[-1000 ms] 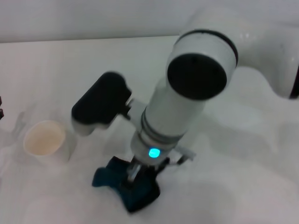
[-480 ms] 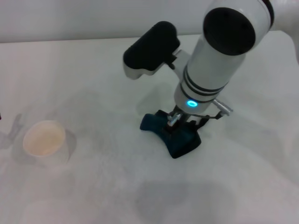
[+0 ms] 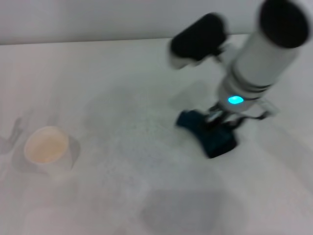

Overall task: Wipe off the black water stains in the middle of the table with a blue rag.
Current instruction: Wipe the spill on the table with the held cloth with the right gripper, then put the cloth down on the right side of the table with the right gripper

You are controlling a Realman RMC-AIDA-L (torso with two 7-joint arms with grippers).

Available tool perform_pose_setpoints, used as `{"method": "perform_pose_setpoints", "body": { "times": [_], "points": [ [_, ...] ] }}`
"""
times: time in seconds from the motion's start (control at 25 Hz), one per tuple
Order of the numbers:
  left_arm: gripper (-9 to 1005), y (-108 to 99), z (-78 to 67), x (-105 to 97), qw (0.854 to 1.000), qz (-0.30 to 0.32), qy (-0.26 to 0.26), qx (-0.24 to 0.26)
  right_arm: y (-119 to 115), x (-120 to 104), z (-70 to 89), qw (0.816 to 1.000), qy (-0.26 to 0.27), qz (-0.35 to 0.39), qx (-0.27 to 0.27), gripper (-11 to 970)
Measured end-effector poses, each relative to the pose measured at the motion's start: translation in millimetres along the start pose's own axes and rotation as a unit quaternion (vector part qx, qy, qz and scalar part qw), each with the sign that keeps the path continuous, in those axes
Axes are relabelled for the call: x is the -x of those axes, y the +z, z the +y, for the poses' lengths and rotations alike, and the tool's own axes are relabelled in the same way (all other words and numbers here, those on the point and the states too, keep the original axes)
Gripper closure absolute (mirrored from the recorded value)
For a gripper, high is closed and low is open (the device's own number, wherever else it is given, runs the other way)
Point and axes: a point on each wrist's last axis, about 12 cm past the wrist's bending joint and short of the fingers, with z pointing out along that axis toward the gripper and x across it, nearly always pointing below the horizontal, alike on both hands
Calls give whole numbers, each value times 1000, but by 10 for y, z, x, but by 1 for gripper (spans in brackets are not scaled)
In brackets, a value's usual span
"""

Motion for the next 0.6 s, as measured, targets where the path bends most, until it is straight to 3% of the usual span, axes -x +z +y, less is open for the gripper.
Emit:
{"method": "perform_pose_setpoints", "body": {
  "times": [0.2,0.6],
  "points": [
    [116,7,2,3,1000,-1,0,1,-72,-269,-462,998,60,12,-15,877],
    [116,18,6,10,1000,-3,-3,7,-67,-597,-912,991,121,31,-38,876]
  ]
}}
